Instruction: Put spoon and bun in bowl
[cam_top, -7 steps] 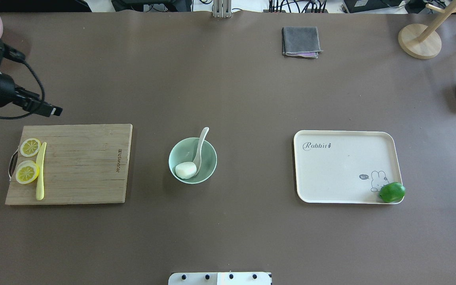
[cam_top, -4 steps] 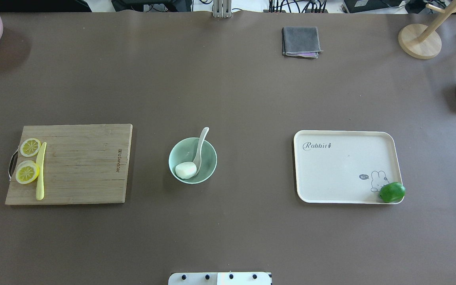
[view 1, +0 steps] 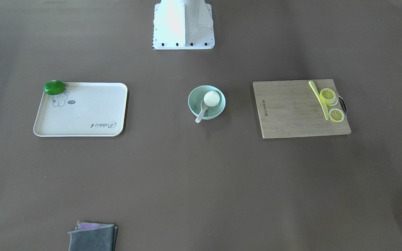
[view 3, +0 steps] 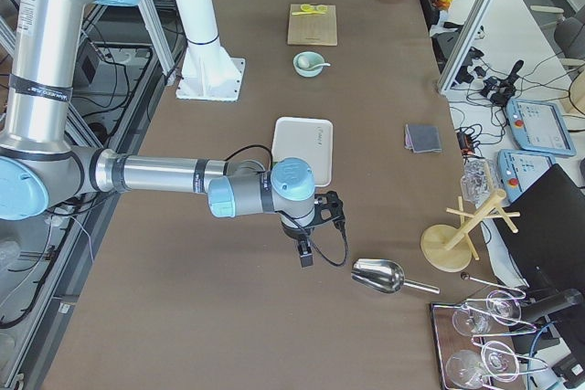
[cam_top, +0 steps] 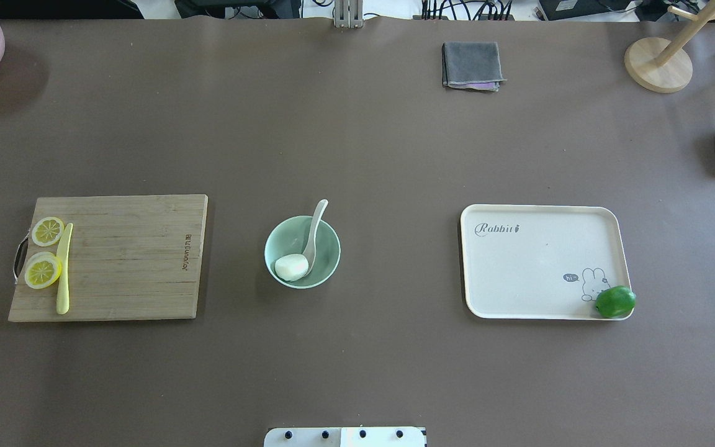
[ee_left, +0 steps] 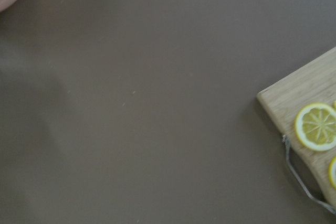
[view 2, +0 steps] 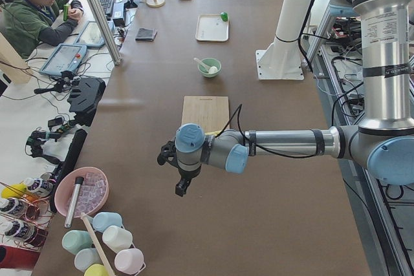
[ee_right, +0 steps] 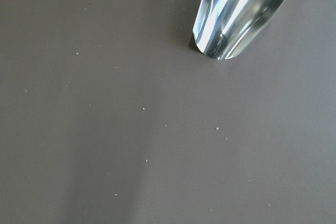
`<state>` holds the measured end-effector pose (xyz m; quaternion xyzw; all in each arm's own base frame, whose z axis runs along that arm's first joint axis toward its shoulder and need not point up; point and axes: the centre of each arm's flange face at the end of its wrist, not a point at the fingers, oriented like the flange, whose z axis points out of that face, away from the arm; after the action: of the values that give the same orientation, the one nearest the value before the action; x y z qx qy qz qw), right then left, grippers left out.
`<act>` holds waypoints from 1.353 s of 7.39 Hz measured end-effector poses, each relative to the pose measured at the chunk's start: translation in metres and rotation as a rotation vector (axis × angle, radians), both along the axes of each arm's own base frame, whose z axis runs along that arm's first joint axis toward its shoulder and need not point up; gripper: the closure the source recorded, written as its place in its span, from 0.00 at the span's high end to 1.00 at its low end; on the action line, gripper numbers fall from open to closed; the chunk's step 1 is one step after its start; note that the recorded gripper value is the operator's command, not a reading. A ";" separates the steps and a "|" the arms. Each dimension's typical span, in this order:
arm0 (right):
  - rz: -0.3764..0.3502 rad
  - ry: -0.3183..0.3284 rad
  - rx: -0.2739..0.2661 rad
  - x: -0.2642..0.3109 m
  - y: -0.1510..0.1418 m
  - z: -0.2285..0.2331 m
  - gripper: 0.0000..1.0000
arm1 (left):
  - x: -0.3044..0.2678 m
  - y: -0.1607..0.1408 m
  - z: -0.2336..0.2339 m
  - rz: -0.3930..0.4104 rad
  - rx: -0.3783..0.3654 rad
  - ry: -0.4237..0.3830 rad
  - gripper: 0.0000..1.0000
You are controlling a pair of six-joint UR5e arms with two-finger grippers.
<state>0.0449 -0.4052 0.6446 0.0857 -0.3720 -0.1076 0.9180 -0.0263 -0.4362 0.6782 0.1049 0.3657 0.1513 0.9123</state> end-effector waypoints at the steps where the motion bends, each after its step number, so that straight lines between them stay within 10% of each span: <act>1: -0.002 -0.013 -0.003 -0.001 0.000 0.000 1.00 | -0.016 0.012 0.014 -0.040 -0.038 -0.001 0.98; 5: -0.011 -0.053 -0.012 -0.003 0.003 0.001 1.00 | -0.044 0.023 -0.032 -0.103 -0.184 -0.004 0.98; 10: -0.011 -0.052 -0.024 -0.003 0.008 0.004 1.00 | -0.046 0.038 -0.064 -0.106 -0.155 -0.001 0.98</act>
<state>0.0421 -0.3974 0.6491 0.0756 -0.3976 -0.1062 0.9083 -0.0723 -0.3987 0.6139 0.0529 0.3699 0.0741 0.9246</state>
